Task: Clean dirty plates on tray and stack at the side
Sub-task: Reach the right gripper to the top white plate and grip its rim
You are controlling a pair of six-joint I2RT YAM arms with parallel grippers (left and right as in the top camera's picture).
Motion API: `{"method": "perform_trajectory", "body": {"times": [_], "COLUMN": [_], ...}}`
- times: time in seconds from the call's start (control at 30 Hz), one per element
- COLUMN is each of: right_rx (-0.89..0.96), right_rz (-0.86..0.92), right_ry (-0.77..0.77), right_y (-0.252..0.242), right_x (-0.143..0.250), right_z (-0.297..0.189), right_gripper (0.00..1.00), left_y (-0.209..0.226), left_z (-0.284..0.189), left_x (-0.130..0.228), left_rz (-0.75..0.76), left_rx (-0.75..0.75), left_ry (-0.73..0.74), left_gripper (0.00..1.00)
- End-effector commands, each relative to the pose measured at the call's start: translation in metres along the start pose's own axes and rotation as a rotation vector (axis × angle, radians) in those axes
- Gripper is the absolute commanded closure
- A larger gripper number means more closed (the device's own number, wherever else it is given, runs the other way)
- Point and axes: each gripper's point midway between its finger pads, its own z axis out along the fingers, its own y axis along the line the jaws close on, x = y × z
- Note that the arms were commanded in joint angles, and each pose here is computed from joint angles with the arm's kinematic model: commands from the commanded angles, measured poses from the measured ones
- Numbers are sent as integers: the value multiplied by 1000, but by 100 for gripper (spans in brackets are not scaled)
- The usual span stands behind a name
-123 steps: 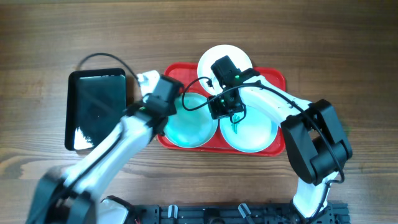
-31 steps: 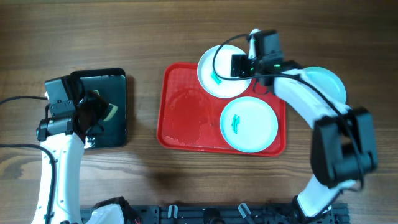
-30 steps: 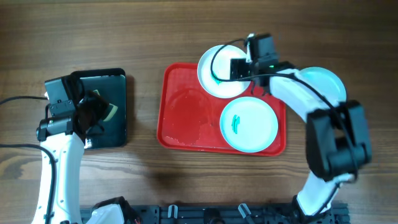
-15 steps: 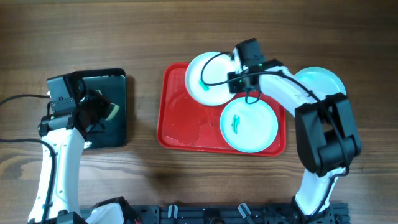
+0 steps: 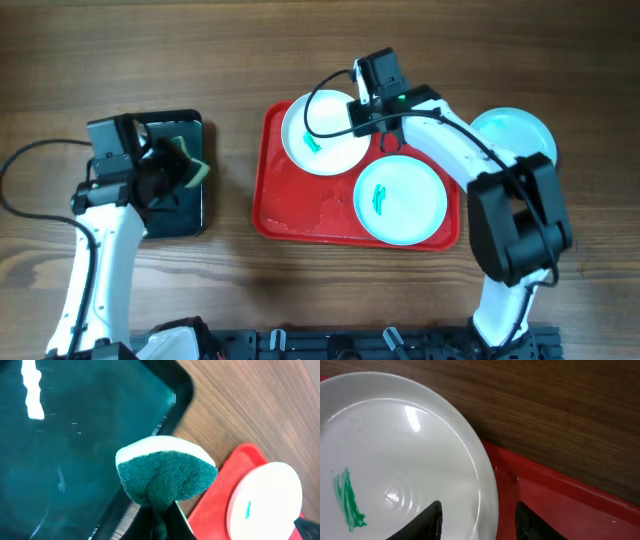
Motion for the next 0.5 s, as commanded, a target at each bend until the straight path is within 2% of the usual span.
{"method": "perform_trajectory", "body": {"times": [0.0, 0.03, 0.07, 0.3, 0.47], "right_rx": [-37, -37, -36, -30, -43], "right_rz": [-19, -18, -18, -13, -9], "right_ry": [21, 28, 33, 105, 108], "right_y": [7, 7, 6, 4, 7], "right_x": [7, 8, 10, 32, 31], "right_z": [8, 8, 8, 31, 30], "right_gripper": [57, 64, 66, 66, 67], "left_y": [-22, -27, -30, -44, -50], "left_z": [4, 4, 4, 5, 5], "left_x": [15, 19, 22, 36, 42], "left_rz": [121, 147, 174, 223, 245], "left_rx": [50, 60, 64, 87, 97], "left_ry": [29, 35, 40, 66, 76], "left_gripper": [96, 96, 96, 96, 96]}}
